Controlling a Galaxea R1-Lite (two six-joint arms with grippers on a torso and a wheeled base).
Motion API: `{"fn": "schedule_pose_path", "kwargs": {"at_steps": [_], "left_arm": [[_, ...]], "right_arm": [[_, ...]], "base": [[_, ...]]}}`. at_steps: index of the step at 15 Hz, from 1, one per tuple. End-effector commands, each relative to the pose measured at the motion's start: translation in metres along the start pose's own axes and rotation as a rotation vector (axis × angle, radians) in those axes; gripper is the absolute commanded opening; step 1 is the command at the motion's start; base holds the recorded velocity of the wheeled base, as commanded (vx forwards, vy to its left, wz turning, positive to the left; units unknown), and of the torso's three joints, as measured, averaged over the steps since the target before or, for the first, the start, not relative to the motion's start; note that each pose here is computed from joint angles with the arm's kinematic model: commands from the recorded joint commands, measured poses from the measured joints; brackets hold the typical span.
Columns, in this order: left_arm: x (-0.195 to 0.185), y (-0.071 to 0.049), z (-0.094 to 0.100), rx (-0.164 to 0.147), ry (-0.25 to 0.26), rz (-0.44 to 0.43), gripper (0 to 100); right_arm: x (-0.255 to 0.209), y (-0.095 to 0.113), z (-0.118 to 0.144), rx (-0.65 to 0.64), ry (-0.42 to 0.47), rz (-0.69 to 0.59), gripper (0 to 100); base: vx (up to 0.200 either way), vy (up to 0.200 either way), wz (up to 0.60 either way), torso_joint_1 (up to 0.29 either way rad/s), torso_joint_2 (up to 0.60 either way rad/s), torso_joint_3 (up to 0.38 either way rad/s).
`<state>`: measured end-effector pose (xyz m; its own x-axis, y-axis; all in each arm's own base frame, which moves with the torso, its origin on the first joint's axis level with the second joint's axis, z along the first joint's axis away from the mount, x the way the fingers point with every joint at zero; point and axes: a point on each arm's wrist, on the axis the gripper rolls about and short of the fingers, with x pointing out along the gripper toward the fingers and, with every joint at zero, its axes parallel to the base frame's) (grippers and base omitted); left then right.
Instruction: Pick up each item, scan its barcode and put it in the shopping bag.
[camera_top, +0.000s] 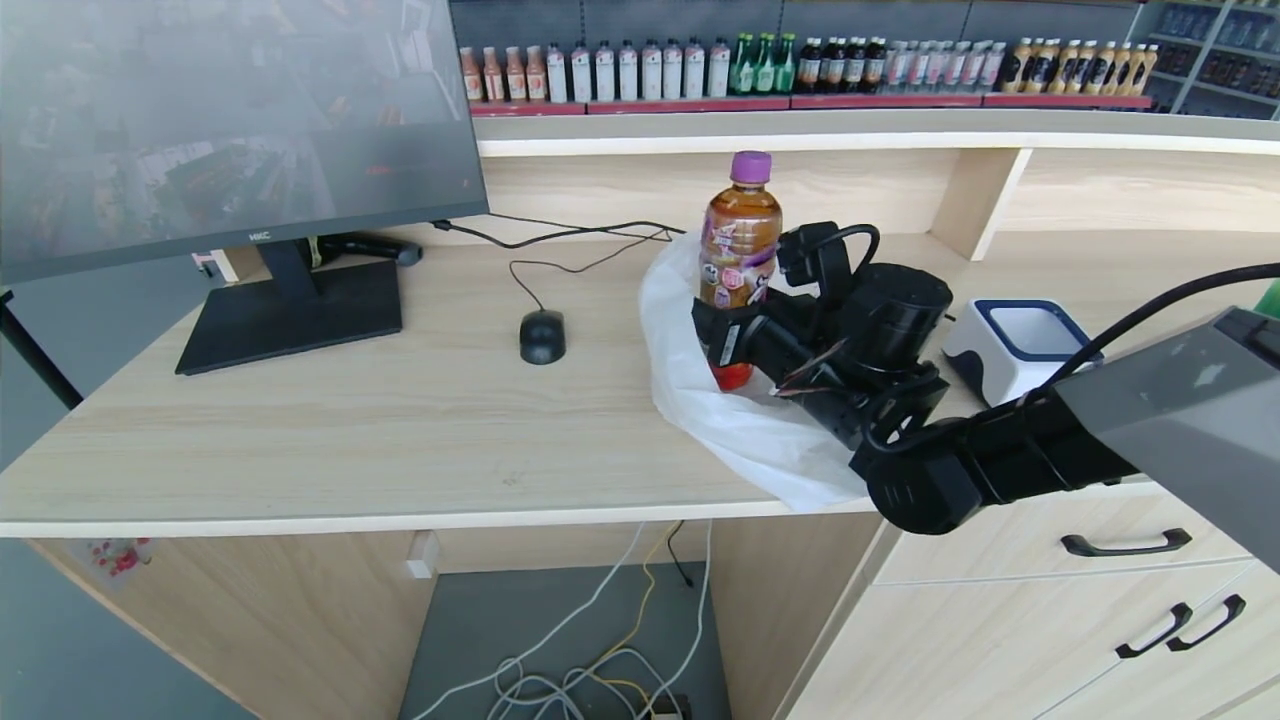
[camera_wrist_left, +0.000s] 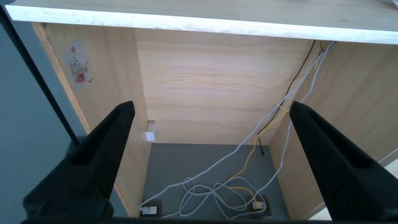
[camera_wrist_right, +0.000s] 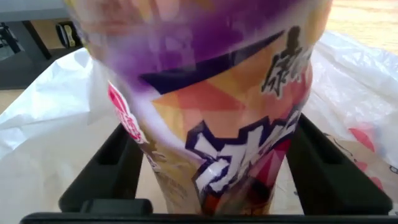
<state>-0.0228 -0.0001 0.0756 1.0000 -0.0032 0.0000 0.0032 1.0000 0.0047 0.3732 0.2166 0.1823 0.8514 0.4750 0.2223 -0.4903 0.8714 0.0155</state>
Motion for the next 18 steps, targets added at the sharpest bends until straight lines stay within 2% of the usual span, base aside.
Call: {"fn": "schedule_pose_path", "kwargs": {"at_steps": [1, 7, 10, 13, 16, 18], "left_arm": [[0.0, 0.0, 0.0, 0.0, -0.002, 0.0, 100], [0.0, 0.0, 0.0, -0.002, 0.0, 0.0, 100], [0.0, 0.0, 0.0, -0.002, -0.002, 0.0, 100], [0.0, 0.0, 0.0, 0.0, -0.002, 0.0, 100], [0.0, 0.0, 0.0, 0.001, -0.002, -0.001, 100], [0.0, 0.0, 0.0, 0.0, -0.002, 0.0, 100]], "right_arm": [[-0.003, 0.0, -0.002, 0.0, -0.015, 0.0, 100], [-0.012, 0.001, 0.005, -0.001, -0.072, 0.005, 100], [-0.021, 0.014, 0.019, 0.004, -0.094, 0.041, 100], [-0.026, 0.016, 0.024, -0.004, -0.096, 0.066, 100], [-0.04, 0.015, 0.013, -0.012, -0.069, 0.068, 100], [-0.054, 0.015, 0.015, -0.014, -0.076, 0.071, 100]], "base": [[0.0, 0.0, 0.0, 0.0, 0.0, 0.0], [0.0, 0.0, 0.0, 0.0, 0.0, 0.0], [0.0, 0.0, 0.0, 0.0, 0.0, 0.0], [0.0, 0.0, 0.0, 0.0, 0.0, 0.0], [0.0, 0.0, 0.0, 0.0, 0.0, 0.0], [0.0, 0.0, 0.0, 0.0, 0.0, 0.0]]}}
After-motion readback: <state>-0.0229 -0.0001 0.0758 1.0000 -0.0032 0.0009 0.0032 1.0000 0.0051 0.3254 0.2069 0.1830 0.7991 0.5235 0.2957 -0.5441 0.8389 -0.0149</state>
